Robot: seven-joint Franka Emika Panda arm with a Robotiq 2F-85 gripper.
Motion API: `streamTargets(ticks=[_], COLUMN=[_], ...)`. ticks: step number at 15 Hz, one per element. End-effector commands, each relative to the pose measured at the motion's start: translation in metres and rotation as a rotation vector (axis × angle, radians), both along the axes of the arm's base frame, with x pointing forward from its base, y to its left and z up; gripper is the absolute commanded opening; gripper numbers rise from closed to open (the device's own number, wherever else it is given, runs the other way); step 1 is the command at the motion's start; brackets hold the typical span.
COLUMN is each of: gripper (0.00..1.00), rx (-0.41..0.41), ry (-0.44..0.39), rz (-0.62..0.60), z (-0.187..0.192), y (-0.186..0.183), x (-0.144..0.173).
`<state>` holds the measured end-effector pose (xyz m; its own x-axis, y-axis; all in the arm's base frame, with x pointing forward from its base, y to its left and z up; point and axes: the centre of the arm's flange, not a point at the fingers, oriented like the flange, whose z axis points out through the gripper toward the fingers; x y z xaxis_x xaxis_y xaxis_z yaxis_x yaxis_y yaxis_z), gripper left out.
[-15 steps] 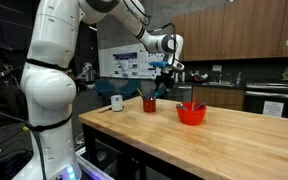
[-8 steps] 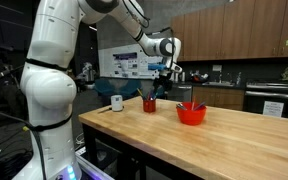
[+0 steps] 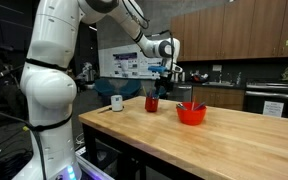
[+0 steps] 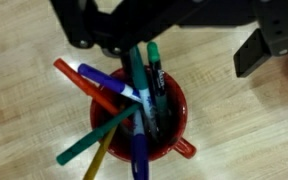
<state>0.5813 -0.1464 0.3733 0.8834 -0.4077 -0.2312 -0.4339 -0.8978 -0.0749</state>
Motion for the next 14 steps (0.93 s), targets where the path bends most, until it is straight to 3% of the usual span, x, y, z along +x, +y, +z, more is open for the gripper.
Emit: streamTargets(ticks=[1,9,10,14], gripper=[1.0,1.0,1.0,1.0], rx=[-0.019,-0.046,-0.031,-0.032], ry=[-0.057,-0.109,-0.085,-0.094], rz=[0.004,0.057,0.033,0.041], z=[0.004,0.02,0.011,0.014], y=[0.004,-0.009,-0.007,-0.01], x=[-0.009,-0.028,-0.011,-0.015])
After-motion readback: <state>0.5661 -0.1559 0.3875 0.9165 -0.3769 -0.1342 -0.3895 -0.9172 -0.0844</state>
